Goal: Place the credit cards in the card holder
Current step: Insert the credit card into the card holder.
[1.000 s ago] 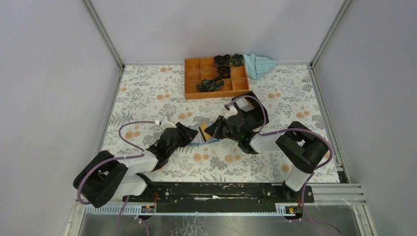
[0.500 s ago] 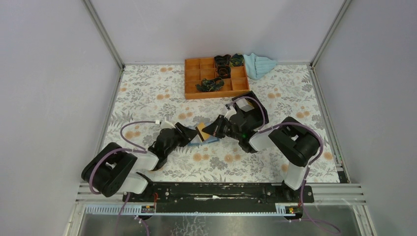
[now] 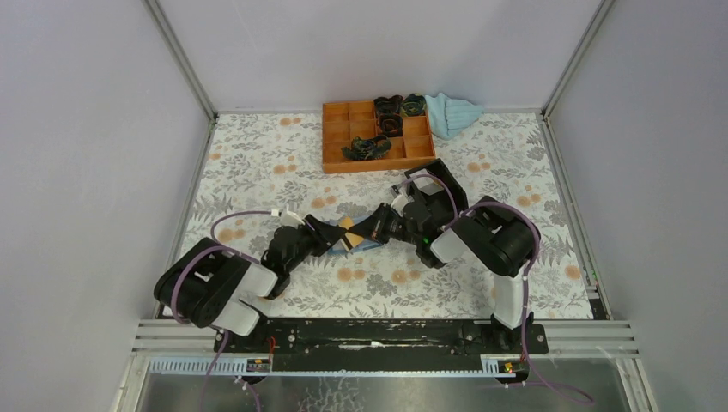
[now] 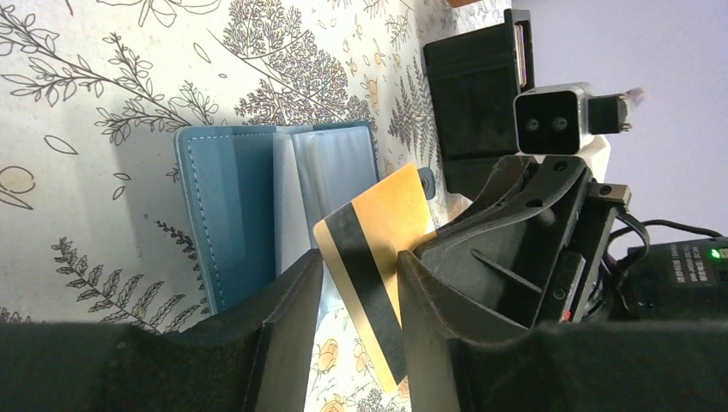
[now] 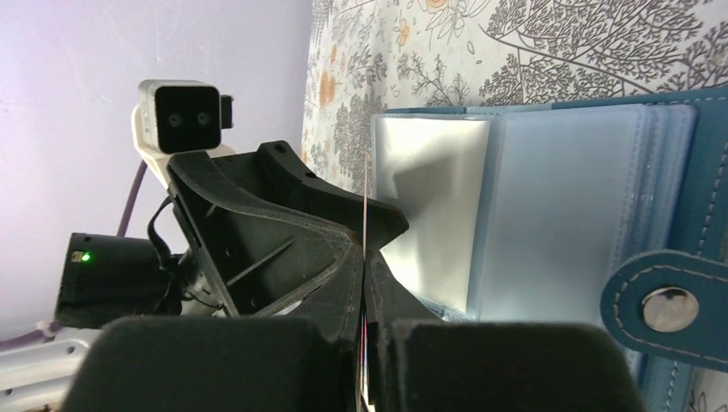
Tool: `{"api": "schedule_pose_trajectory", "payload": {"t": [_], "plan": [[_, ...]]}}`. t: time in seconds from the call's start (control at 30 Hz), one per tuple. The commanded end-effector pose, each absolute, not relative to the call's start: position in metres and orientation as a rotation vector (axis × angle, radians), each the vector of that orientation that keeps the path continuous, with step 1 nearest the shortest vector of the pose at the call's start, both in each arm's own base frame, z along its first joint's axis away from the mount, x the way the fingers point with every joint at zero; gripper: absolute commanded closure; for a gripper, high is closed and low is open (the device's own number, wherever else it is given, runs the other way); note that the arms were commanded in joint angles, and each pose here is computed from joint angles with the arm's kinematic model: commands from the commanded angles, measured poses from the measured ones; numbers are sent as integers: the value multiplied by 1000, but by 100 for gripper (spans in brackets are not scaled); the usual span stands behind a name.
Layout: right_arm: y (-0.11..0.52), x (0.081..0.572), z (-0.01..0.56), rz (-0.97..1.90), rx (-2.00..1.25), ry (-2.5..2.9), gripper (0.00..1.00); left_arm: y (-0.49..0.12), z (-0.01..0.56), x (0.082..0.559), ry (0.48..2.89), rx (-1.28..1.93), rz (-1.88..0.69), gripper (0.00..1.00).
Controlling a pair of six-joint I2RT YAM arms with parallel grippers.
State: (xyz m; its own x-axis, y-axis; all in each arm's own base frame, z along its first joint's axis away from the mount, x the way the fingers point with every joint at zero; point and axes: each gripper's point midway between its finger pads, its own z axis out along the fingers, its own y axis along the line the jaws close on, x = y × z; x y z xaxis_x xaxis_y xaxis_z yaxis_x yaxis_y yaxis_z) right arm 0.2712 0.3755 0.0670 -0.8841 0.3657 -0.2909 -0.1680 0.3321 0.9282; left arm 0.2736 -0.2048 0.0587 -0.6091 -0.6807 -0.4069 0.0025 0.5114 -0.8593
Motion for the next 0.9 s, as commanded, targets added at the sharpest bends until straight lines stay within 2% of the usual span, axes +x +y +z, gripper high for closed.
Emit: {"api": "schedule_pose_trajectory", "payload": {"t": [0.0, 0.4, 0.6, 0.7, 0.87], "plan": [[384, 275, 99, 1739, 155, 2021, 100, -206, 74, 274, 1902, -506, -1207, 56], [384, 279, 94, 1772, 196, 1992, 100, -208, 83, 273, 1840, -503, -1305, 68], [382, 281, 93, 1767, 210, 1981, 100, -207, 82, 271, 1840, -502, -1307, 80], [382, 282, 94, 1765, 208, 1976, 100, -207, 83, 271, 1837, -501, -1317, 89], [381, 282, 93, 1759, 197, 1981, 99, -209, 83, 272, 1837, -499, -1324, 95]]}}
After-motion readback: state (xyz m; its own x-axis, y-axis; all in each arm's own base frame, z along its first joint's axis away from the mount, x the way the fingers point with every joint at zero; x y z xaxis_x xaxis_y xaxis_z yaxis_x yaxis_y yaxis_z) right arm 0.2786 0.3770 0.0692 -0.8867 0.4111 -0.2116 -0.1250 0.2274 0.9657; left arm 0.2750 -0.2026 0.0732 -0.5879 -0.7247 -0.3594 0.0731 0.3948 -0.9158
